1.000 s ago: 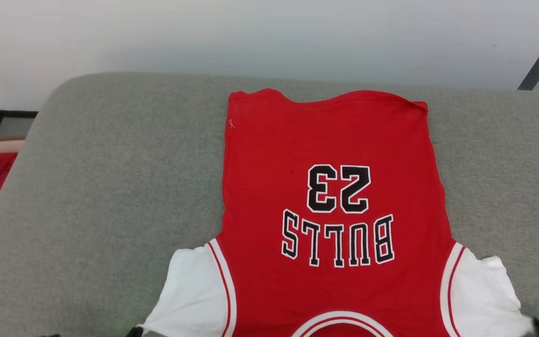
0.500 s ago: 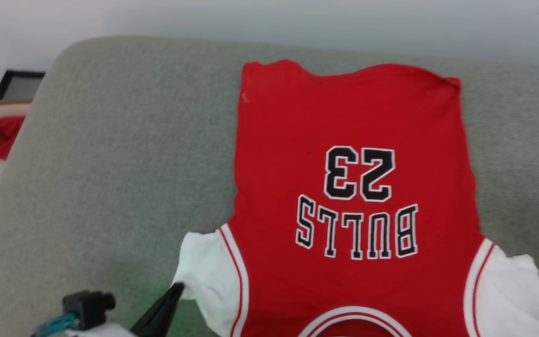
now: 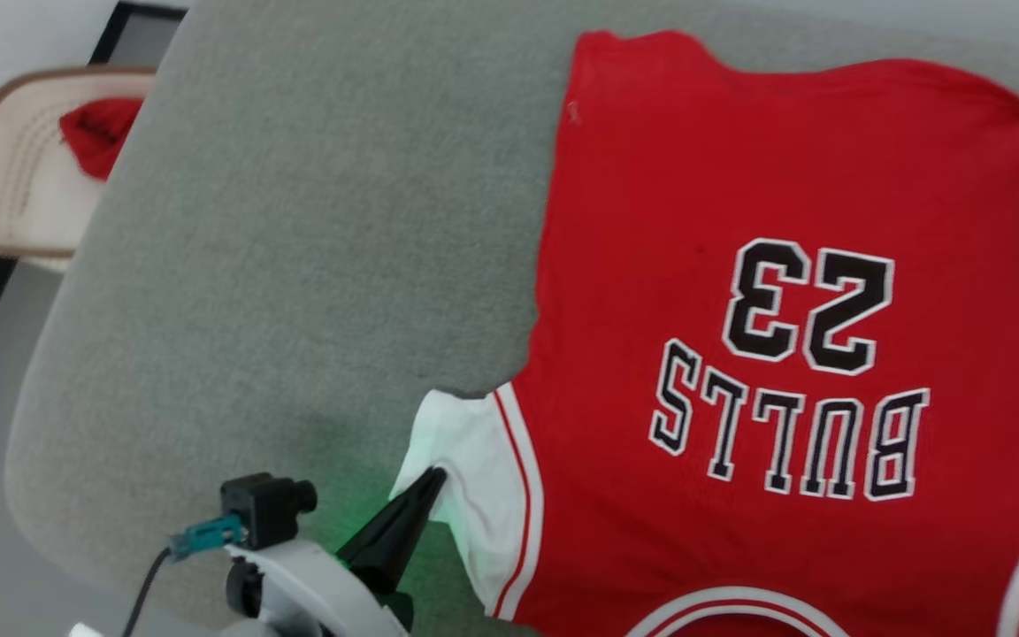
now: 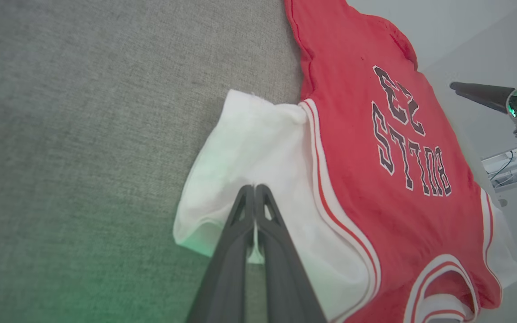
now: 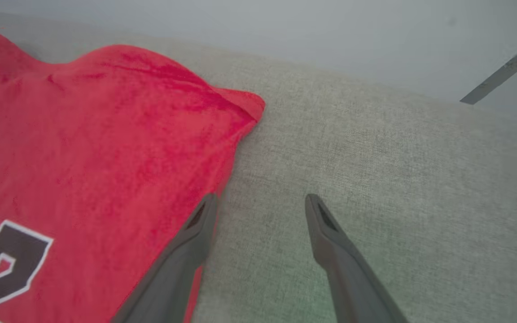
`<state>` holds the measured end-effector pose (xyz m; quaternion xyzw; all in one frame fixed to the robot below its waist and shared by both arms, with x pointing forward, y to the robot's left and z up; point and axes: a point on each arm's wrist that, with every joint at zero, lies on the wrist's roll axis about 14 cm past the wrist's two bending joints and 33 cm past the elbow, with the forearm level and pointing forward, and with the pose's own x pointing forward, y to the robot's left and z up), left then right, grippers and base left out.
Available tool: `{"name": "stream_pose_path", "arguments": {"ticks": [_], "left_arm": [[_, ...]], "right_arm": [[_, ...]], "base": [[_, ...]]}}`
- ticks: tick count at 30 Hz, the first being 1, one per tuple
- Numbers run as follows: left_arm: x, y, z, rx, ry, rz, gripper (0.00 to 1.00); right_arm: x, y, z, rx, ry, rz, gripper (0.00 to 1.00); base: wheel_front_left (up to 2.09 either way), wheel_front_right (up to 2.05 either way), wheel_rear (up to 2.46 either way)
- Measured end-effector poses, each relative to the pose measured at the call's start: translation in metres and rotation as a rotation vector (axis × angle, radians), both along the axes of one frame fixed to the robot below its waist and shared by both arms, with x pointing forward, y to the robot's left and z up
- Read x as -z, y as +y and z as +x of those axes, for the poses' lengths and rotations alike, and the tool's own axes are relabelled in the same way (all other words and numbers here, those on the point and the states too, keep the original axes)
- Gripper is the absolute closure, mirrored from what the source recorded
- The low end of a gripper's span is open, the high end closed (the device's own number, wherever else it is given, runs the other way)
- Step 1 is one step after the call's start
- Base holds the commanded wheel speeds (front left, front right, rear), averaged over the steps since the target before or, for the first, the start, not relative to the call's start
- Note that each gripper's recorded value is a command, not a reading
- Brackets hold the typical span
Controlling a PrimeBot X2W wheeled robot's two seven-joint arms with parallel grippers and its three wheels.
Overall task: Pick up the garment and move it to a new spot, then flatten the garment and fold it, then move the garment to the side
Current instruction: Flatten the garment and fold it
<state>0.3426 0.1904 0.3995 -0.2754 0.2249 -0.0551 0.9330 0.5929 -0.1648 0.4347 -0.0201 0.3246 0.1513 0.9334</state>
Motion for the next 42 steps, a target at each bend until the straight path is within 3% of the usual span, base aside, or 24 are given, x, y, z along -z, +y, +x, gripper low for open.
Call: {"name": "stream_pose_path", "arguments": {"ticks": [14,15,16,17,30,42], "left_arm": [[0.022,0.008,0.004,-0.059,0.053,-0.002,1.0],[0.023,0.009,0.003,-0.065,0.055,-0.004,1.0],[0.025,0.01,0.002,-0.073,0.062,-0.003,1.0],[0.026,0.012,0.0,-0.08,0.069,-0.002,1.0],[0.029,0.017,-0.003,-0.096,0.076,-0.004,1.0],[0.023,0.024,0.005,-0.056,0.039,0.025,1.0]], "right_arm": [[0.056,0.04,0.055,-0.005,0.214,-0.039,0.0],[0.059,0.041,0.057,-0.002,0.229,-0.046,0.16],[0.062,0.043,0.059,0.0,0.247,-0.052,0.8],[0.065,0.045,0.06,-0.004,0.264,-0.064,1.0],[0.06,0.052,0.055,-0.017,0.322,-0.102,1.0],[0.047,0.022,-0.006,-0.065,0.316,-0.072,1.0]], "base": [[0.0,0.0,0.0],[0.0,0.0,0.0],[0.0,0.0,0.0],[0.0,0.0,0.0],[0.0,0.0,0.0],[0.0,0.0,0.0]]}}
